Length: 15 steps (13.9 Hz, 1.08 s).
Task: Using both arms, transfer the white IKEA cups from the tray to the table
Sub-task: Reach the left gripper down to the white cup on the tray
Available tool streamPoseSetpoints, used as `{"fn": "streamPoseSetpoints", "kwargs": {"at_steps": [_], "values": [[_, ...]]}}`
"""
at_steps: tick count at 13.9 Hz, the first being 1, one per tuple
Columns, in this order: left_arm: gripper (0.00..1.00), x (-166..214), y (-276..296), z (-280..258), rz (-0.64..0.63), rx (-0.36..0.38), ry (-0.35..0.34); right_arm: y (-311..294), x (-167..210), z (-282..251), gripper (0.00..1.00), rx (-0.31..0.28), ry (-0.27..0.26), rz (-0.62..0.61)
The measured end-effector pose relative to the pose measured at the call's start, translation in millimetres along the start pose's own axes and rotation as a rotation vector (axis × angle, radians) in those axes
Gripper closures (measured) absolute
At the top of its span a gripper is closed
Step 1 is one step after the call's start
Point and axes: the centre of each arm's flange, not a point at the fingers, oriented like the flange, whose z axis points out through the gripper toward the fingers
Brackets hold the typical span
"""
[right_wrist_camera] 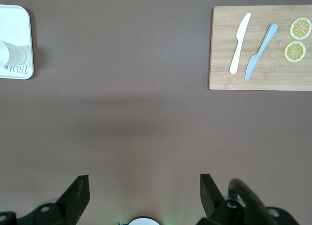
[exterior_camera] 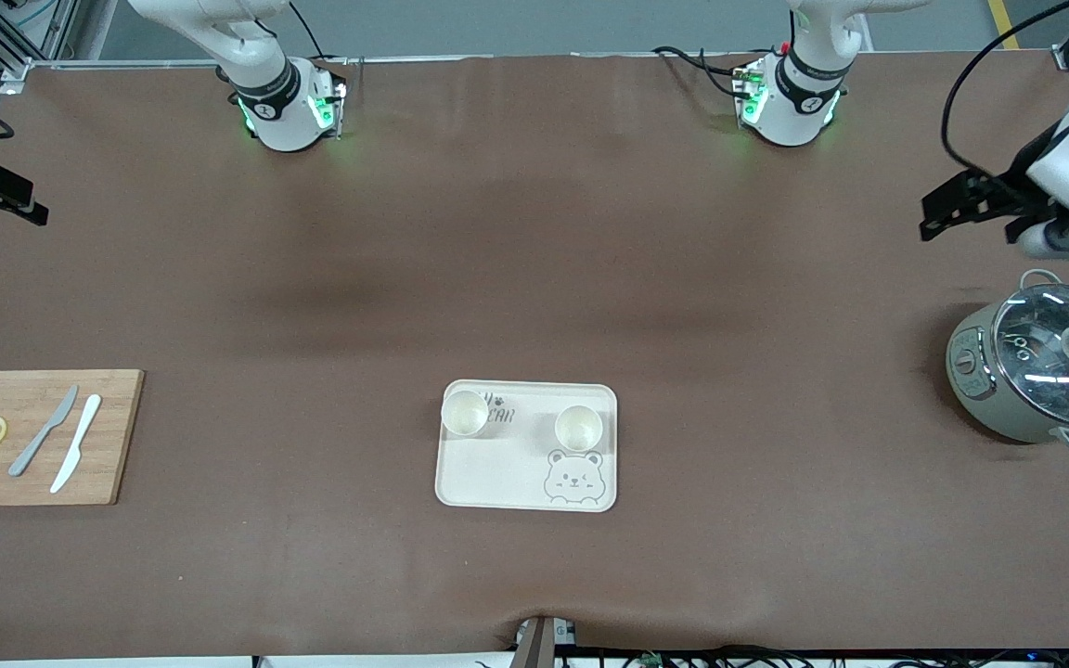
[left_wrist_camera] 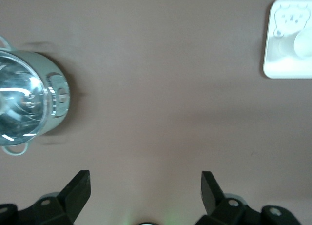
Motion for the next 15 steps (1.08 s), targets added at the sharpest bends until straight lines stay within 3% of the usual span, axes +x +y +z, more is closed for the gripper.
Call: {"fn": "streamPoseSetpoints", "kwargs": {"at_steps": [5, 9, 13, 15], "values": [[0.0, 46, 117, 98, -0.076, -0.002, -0.063, 0, 0, 0, 0.0, 0.0, 0.001, 0.001], [0.0, 77, 201, 182, -0.198, -0.046, -0.004, 0, 0, 0, 0.0, 0.0, 0.001, 0.001], [0.0, 101, 239, 243, -0.243, -0.111, 0.065, 1, 0, 0, 0.0, 0.0, 0.002, 0.001], [0.05, 109, 257, 264, -0.26, -0.142, 0.096, 1, 1, -3, 0.0, -0.001, 0.008, 0.002]]}}
